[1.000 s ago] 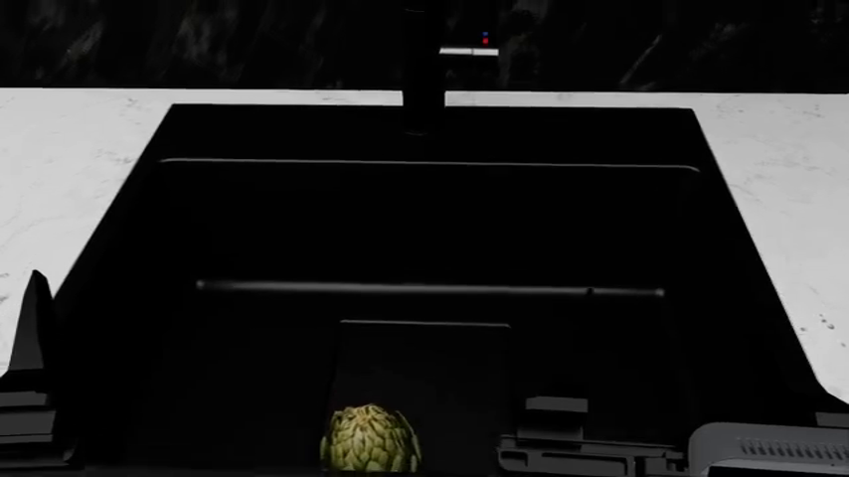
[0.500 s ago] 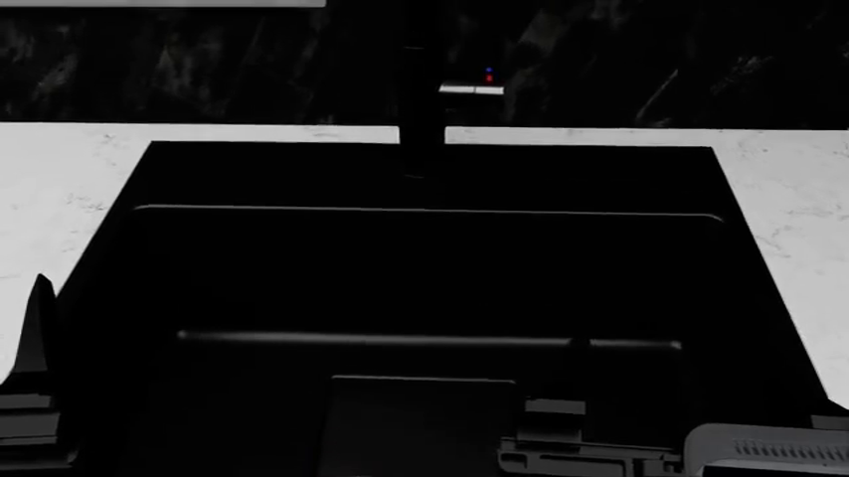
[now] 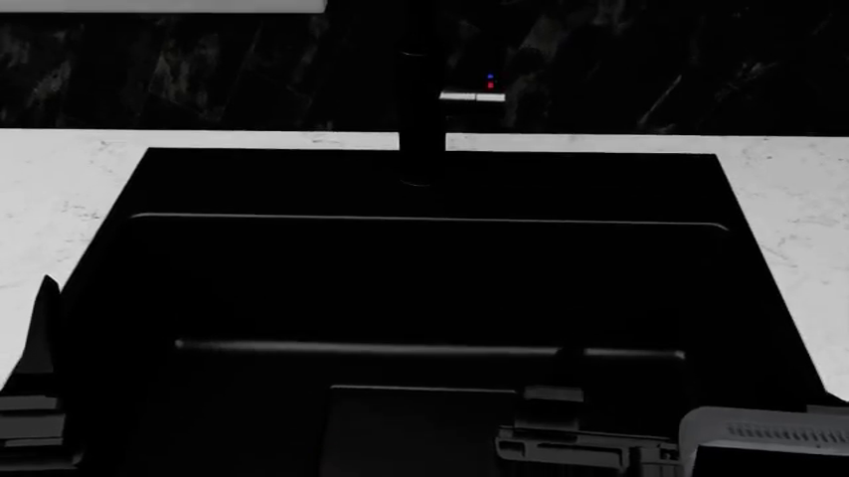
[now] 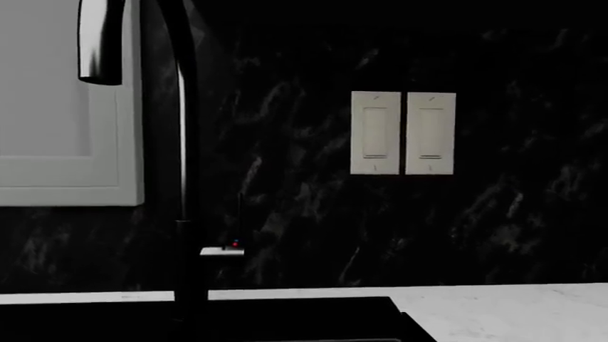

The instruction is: Turn the sink spout to the right.

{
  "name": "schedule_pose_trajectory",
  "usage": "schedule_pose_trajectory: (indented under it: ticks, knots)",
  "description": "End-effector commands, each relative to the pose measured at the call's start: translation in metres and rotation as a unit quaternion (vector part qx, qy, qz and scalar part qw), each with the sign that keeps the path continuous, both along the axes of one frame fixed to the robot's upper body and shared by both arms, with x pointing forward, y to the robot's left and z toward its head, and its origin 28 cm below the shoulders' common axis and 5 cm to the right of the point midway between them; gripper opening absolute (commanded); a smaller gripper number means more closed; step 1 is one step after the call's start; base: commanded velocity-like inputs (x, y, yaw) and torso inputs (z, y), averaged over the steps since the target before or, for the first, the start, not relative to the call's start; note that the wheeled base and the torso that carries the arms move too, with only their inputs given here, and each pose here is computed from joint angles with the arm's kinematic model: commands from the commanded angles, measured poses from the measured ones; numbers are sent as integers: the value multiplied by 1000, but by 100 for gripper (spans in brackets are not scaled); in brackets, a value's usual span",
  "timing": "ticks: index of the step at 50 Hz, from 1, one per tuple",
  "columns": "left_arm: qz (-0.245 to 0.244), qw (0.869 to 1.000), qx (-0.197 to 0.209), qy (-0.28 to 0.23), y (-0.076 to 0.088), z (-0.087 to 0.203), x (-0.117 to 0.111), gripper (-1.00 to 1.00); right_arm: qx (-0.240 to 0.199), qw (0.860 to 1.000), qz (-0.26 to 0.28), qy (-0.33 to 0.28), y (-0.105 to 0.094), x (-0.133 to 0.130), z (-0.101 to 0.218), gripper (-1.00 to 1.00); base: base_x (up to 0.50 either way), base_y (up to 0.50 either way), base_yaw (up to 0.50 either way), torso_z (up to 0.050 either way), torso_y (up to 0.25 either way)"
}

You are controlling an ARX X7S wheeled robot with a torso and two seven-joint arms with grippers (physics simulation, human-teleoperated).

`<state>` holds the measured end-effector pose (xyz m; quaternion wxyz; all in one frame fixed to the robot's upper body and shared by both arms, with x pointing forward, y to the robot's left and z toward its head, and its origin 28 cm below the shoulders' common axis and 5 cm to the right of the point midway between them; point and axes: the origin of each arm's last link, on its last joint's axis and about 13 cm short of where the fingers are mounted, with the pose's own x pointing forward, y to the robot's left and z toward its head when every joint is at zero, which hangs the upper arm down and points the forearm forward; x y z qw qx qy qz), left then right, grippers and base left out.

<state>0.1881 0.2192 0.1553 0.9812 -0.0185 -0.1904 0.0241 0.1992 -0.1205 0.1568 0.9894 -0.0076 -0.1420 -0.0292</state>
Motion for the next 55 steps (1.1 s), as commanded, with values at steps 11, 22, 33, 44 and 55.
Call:
schedule_pose_trajectory:
  ticks: [11,22,33,44,55]
  knots:
    - [-5,1000,1,5,-1,-3,1,100,2,1000,18,8,14,12,20,100,0,0,0,0,0]
    - [-3,1000,2,4,0,-2,0,100,1,1000,26,9,25,16,39,100,0,0,0,0,0]
    - [-5,1000,3,2,-1,-1,0,100,-7,998,60,-8,38,20,63,100,0,0,0,0,0]
    - [-4,1000,3,2,-1,0,1,100,-18,998,59,-7,42,22,70,100,0,0,0,0,0]
    - [-5,1000,3,3,-1,-1,1,100,-18,998,60,-9,43,23,71,100,0,0,0,0,0]
